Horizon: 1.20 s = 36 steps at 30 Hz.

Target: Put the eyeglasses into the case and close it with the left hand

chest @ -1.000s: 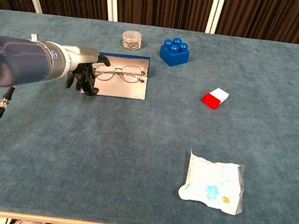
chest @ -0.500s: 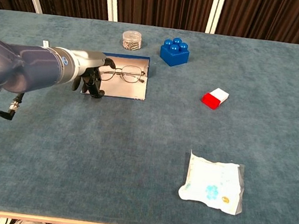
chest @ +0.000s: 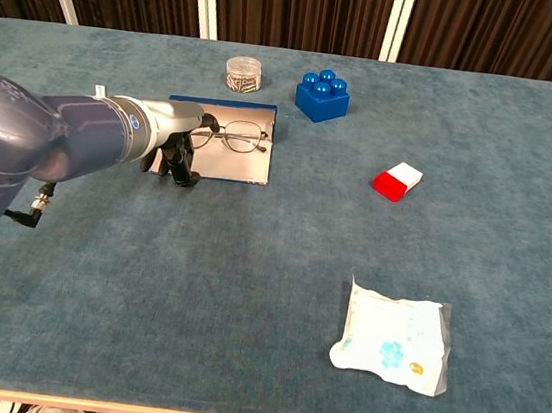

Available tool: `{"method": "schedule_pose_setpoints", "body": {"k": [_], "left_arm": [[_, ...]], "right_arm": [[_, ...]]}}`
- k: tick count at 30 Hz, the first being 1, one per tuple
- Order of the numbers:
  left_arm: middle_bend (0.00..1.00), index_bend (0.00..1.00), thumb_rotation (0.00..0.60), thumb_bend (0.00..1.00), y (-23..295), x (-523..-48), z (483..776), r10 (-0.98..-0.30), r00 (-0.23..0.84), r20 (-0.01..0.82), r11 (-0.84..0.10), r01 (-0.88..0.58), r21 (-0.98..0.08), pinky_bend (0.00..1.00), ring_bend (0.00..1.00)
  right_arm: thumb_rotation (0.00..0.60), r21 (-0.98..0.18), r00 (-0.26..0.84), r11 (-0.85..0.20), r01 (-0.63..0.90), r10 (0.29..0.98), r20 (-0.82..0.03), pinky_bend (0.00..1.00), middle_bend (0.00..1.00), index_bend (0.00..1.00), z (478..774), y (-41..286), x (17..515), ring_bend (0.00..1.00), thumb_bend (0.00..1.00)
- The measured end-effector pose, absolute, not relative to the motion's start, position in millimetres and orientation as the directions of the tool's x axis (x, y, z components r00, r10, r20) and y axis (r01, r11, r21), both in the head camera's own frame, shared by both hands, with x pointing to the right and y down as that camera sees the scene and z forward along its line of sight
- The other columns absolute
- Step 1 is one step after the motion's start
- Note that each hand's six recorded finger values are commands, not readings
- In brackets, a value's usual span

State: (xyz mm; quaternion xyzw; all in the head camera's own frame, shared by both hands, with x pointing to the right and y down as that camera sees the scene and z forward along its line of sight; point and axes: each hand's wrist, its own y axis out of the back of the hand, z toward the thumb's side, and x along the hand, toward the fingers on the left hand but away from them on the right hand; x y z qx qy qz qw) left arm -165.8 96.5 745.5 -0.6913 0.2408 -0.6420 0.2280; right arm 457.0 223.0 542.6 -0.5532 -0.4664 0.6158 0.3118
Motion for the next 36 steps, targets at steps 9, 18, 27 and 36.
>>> {"method": "schedule_pose_setpoints", "body": {"k": [9, 18, 27, 36], "left_arm": [[0.6, 0.0, 0.6, 0.46, 94, -167, 747, -0.634, 0.046, 0.772, -0.773, -0.027, -0.634, 0.68, 0.63], [0.61, 0.0, 0.6, 0.46, 88, -168, 753, -0.646, 0.022, 0.763, -0.764, -0.017, -0.645, 0.68, 0.63], [0.61, 0.0, 0.6, 0.46, 81, -160, 758, -0.668, 0.017, 0.744, -0.744, 0.0, -0.668, 0.68, 0.63], [0.61, 0.0, 0.6, 0.46, 76, -151, 758, -0.683, 0.011, 0.731, -0.73, 0.018, -0.683, 0.68, 0.63]], "right_arm": [[0.6, -0.919, -0.197, -0.373, 0.13, 0.898, -0.392, 0.22, 0.0, 0.04, 543, 223, 457, 0.08, 0.04], [0.6, -0.92, -0.195, -0.373, 0.12, 0.9, -0.391, 0.22, 0.0, 0.04, 543, 223, 456, 0.08, 0.04], [0.6, -0.917, -0.201, -0.38, 0.125, 0.895, -0.398, 0.22, 0.0, 0.05, 544, 224, 457, 0.08, 0.04], [0.6, -0.915, -0.205, -0.383, 0.129, 0.892, -0.402, 0.22, 0.0, 0.05, 544, 224, 458, 0.08, 0.04]]}}
